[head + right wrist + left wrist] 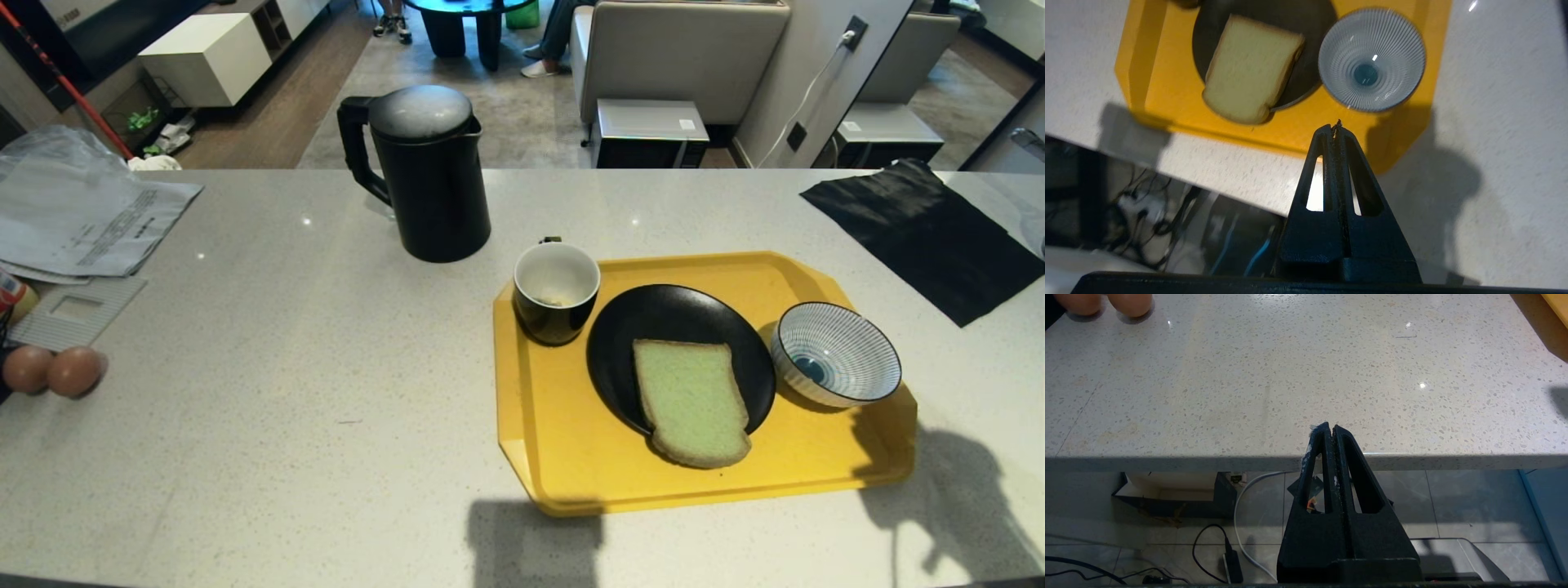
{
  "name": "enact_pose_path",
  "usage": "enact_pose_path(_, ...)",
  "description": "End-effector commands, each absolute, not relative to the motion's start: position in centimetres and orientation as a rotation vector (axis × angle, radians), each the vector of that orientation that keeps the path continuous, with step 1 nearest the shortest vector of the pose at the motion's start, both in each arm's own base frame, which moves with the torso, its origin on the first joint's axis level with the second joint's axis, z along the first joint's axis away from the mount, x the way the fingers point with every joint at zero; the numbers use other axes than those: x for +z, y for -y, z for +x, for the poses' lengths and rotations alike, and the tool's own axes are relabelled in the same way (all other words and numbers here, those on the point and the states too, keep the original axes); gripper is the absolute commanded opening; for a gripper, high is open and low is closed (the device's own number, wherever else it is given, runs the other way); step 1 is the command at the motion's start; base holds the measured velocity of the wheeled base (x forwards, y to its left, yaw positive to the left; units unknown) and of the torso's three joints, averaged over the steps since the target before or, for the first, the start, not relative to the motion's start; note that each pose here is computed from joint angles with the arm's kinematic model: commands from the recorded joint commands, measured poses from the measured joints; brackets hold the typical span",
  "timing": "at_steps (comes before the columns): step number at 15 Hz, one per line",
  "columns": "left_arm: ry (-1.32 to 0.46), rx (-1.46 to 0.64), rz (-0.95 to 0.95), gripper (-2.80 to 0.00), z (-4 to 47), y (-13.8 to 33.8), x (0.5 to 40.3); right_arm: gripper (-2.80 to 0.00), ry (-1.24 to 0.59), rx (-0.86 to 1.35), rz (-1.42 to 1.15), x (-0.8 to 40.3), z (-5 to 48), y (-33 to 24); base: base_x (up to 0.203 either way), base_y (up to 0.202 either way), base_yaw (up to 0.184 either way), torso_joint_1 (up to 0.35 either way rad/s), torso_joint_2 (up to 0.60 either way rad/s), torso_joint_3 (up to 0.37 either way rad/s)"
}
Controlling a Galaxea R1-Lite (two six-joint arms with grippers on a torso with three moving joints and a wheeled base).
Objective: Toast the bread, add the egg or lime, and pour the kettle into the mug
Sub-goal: Pick up the bread slice
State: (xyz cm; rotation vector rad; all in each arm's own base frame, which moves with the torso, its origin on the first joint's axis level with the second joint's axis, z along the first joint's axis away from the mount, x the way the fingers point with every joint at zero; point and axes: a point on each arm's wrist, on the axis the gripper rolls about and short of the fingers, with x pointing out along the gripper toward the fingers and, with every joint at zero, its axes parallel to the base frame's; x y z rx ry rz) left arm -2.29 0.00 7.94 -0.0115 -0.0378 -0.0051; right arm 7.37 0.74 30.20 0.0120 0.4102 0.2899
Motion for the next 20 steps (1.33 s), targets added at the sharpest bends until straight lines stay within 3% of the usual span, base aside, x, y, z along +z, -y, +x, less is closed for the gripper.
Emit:
enact_pose_path(1, 0.025, -0.004, -0.012, -2.8, -2.2, 0.0, 7.6, -2.8, -0.702, 0.312, 0.068, 29.9, 9.6, -0.7, 0.0, 0.0, 0.0, 0.0, 0.0, 0.0)
enact_pose_path(4, 0.025, -0.005, -0.012, -2.8, -2.2, 0.0, 7.6, -2.8, -0.793, 0.314, 0.112, 29.0, 6.3, -0.5, 0.0, 0.0, 0.0, 0.0, 0.0, 0.0)
enact_pose_path(13, 0.025, -0.005, -0.012, -2.8, -2.2, 0.0, 7.6, -2.8, -1.135, 0.691, 0.325, 25.7, 1.4, -1.5, 0.0, 0.0, 0.0, 0.0, 0.0, 0.0)
enact_pose_path(16, 0.025, -0.005, -0.012, -2.8, -2.2, 0.0, 7.6, -2.8, -1.112, 0.737, 0.248, 24.0, 2.2, -1.6, 0.0, 0.0, 0.0, 0.0, 0.0, 0.0)
enact_pose_path(20, 0.025, -0.005, -0.012, -2.8, -2.2, 0.0, 7.6, -2.8, -0.928, 0.673, 0.059, 22.6, 4.8, -1.9, 0.0, 0.0, 0.0, 0.0, 0.0, 0.0)
